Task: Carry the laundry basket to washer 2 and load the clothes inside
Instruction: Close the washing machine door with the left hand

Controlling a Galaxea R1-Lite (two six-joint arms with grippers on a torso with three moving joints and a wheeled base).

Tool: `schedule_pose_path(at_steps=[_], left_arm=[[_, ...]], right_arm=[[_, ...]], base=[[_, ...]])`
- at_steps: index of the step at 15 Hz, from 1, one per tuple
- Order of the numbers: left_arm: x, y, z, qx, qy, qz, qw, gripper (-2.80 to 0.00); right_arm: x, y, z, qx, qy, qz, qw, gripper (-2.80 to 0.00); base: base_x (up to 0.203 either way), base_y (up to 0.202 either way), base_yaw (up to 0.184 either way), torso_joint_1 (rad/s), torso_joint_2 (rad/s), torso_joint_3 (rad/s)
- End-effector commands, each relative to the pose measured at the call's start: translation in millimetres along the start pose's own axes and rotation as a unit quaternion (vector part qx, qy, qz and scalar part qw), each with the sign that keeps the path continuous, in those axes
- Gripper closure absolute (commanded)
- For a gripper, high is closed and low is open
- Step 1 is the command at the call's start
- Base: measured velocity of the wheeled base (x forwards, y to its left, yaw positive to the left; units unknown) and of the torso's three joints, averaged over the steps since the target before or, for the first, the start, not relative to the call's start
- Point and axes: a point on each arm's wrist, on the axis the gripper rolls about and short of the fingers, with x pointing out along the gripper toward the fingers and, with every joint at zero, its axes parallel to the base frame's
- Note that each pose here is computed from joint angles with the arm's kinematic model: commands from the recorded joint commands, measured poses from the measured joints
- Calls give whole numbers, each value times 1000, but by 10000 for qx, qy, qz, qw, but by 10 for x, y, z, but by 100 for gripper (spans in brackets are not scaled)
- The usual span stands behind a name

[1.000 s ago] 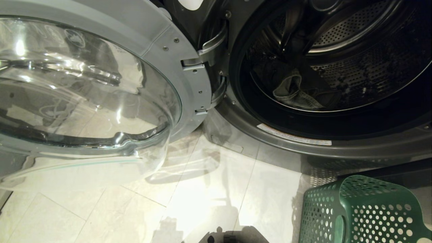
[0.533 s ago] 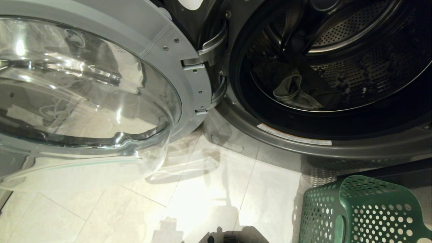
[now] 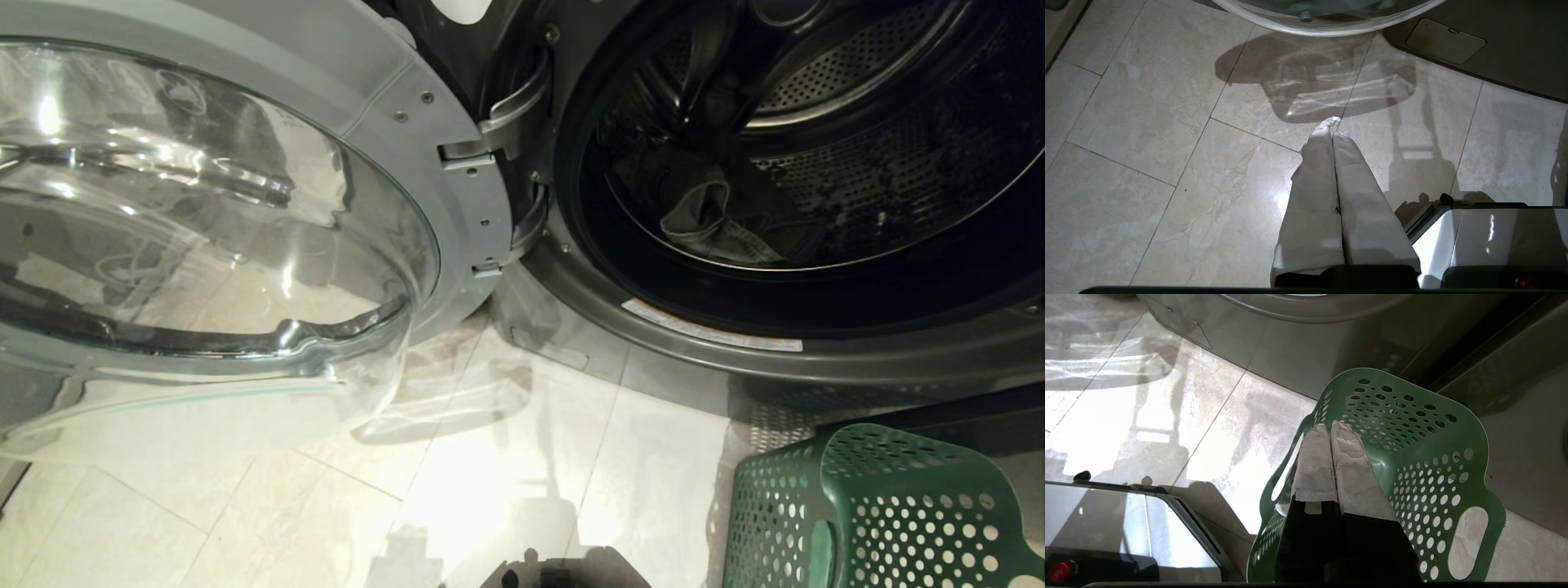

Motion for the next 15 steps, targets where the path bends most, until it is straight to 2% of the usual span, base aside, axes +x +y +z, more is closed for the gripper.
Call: schedule_pose_path(at_steps=[1,15], left_arm=[[1,0,-4,0,4,-4,10000,0],[1,0,-5,-8,12,2,10000,0]], right_arm=[[2,1,-2,-1,15,22,10000,0],[2,-1,-4,14,27,-16,10000,0]], base=[[0,0,0,0,0,0],[0,0,0,0,0,0]])
